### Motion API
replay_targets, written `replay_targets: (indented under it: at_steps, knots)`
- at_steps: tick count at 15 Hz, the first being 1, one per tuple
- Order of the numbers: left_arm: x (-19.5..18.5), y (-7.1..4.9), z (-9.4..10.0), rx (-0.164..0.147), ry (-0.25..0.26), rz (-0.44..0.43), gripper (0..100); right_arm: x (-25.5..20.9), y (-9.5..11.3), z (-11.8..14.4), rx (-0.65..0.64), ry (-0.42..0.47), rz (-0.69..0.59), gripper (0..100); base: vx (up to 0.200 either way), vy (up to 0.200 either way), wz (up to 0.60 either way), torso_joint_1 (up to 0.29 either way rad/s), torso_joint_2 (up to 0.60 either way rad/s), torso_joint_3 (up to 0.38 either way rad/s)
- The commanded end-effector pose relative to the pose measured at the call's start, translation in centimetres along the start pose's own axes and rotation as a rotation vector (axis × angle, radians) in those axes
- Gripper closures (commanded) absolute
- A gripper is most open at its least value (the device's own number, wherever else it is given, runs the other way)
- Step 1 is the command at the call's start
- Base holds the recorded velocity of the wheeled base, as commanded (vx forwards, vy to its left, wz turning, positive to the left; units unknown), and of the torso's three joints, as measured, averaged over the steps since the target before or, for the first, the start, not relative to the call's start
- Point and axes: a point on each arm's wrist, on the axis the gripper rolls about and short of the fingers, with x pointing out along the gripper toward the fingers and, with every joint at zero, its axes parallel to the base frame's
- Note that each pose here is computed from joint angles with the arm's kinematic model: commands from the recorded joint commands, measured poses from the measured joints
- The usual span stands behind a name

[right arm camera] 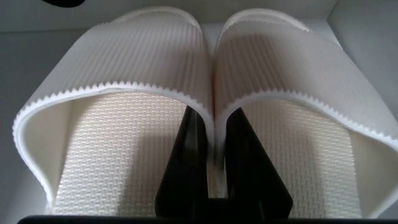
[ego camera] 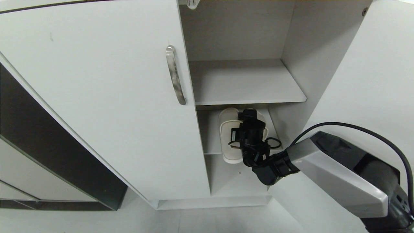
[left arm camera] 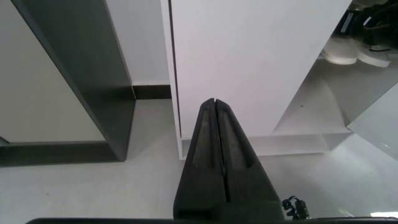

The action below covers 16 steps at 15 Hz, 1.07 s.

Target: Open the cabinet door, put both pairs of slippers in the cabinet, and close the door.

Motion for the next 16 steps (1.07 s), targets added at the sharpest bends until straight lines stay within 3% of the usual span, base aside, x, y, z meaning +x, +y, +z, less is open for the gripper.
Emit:
replay_targets:
  at_steps: [1, 2, 7, 12, 16]
  knots:
    - [0.0, 0.0, 0.0, 0.0, 0.001, 0.001, 100, 0.1, -0.1, -0.1, 0.0, -0.001, -0.003, 100, 0.0, 0.0, 0.0, 0.0, 0.0, 0.0]
    - [0.0, 0.0, 0.0, 0.0, 0.001, 0.001, 100, 0.1, -0.1, -0.1, 0.0, -0.001, -0.003, 0, 0.0, 0.0, 0.0, 0.0, 0.0, 0.0]
    - [0.0, 0.0, 0.0, -0.002, 0.001, 0.001, 100, -1.0, -0.5, 0.2, -0.025, 0.007, -0.007, 0, 0.0, 0.0, 0.0, 0.0, 0.0, 0.0]
    - [0.0, 0.0, 0.0, -0.002, 0.001, 0.001, 100, -7.8, -1.4, 3.1, -0.036, 0.018, 0.054, 0, 0.0, 0.0, 0.0, 0.0, 0.0, 0.0]
    - [0.0, 0.0, 0.0, 0.0, 0.001, 0.001, 100, -14.4, -2.7, 2.5, -0.099, 0.086, 0.112, 0, 0.0, 0.0, 0.0, 0.0, 0.0, 0.0]
